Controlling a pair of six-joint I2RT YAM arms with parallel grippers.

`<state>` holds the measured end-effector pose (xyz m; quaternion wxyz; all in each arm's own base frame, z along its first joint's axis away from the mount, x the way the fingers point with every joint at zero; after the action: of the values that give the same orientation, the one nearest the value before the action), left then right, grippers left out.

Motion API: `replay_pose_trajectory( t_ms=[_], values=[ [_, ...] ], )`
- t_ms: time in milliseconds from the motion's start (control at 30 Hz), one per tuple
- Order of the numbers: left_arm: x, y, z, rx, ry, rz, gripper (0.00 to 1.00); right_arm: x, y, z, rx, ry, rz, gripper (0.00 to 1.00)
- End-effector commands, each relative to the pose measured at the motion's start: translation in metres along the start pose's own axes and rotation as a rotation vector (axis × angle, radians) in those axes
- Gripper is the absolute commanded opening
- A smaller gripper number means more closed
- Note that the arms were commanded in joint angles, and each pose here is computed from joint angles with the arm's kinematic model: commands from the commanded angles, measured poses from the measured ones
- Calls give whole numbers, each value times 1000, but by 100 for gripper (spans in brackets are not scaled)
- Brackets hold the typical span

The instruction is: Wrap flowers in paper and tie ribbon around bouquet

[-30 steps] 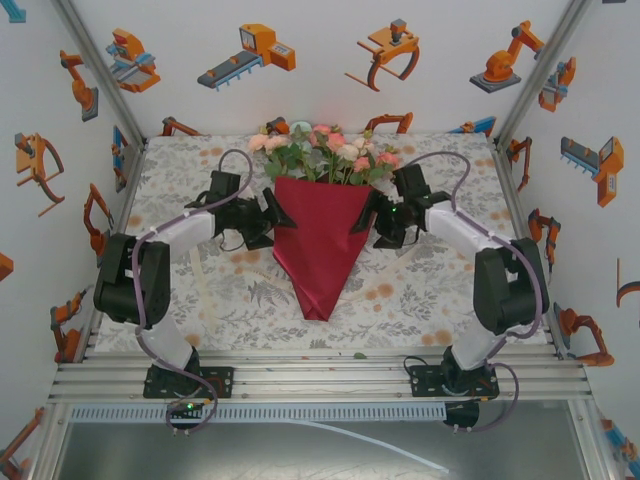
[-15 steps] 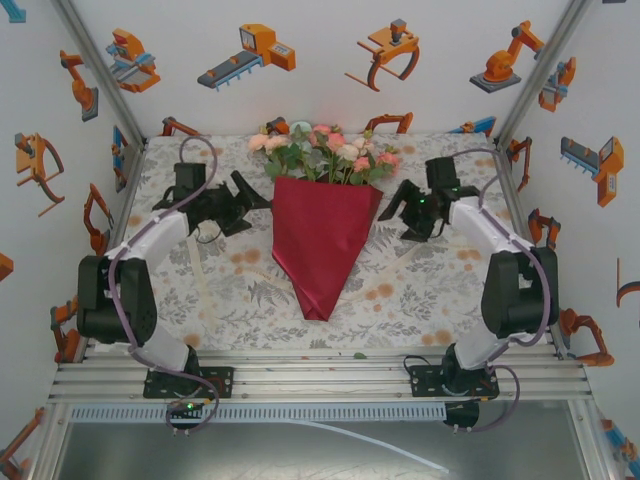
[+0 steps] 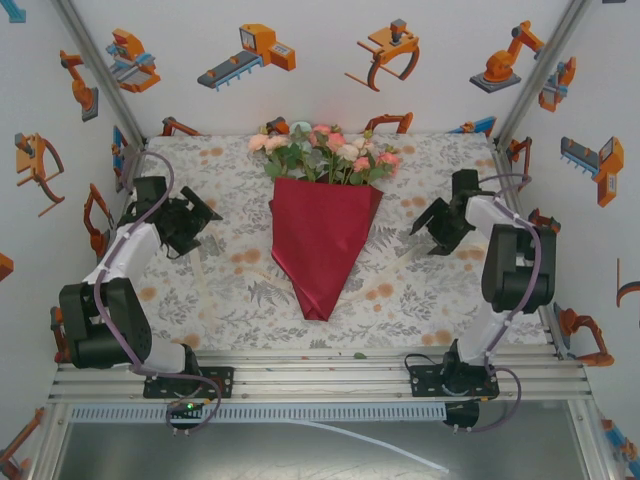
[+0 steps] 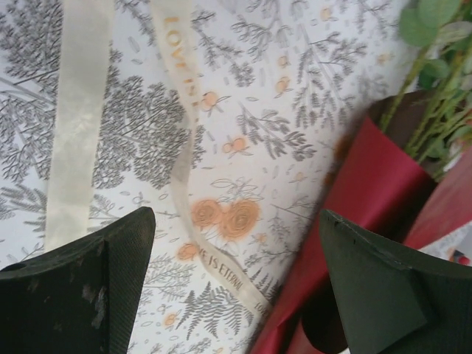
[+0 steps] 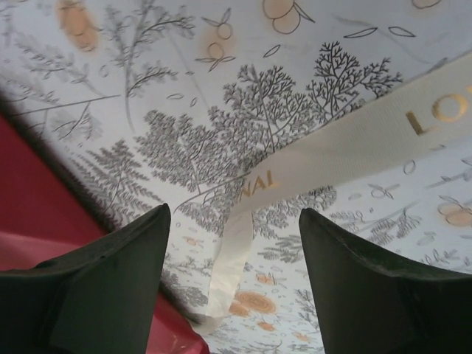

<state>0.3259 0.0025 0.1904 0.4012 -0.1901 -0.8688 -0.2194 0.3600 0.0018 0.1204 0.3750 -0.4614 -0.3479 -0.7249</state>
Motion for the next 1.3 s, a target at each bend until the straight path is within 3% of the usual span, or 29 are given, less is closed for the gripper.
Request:
replay_pose_trajectory(
  t_ms=[0, 67, 200, 500, 667, 867, 967, 1033, 1167, 1200, 1267],
  values=[
    [-4, -1, 13, -7, 103, -8, 83, -6, 6, 7, -29, 43, 11, 56],
    [-8, -1, 15, 2, 136, -4, 83, -10, 8, 7, -31, 43, 7, 42],
    [-15, 1, 13, 1, 167, -21, 82, -9, 19, 15, -20, 82, -17, 0],
    [-28, 26, 10, -10, 423, -107, 64, 12, 39, 45, 1, 248, -105, 0],
    [-50, 33, 3, -48, 443, -62, 64, 9, 37, 52, 14, 262, -98, 0],
    [-87, 24, -7, 32, 307, 62, 65, 5, 34, 52, 18, 262, -87, 0],
    [-103, 20, -10, 36, 312, 90, 62, 5, 33, 53, 19, 264, -85, 0],
    [-108, 21, -15, 26, 303, 92, 52, 6, 34, 53, 19, 266, -87, 0],
    [-117, 27, -30, 33, 248, 99, 6, 11, 43, 57, 25, 262, -119, 0],
    [-120, 31, -36, 32, 232, 96, 0, 12, 49, 58, 28, 261, -133, 0],
    [-126, 39, -47, 27, 207, 81, 0, 11, 64, 62, 28, 267, -155, 0]
  ],
)
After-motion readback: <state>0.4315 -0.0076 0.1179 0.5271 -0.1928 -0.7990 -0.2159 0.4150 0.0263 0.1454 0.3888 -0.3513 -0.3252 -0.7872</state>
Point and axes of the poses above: each hand's point on the last joint's axis, 136 mm out from that joint toward the fingers, its own x axis back along the fingers, its own z axis along the line the jaws close on, y = z × x, the point moved 9 cm from there along x, back along the fingers, and after that the axes turned 14 degrees about x, right-handed, at the moved point
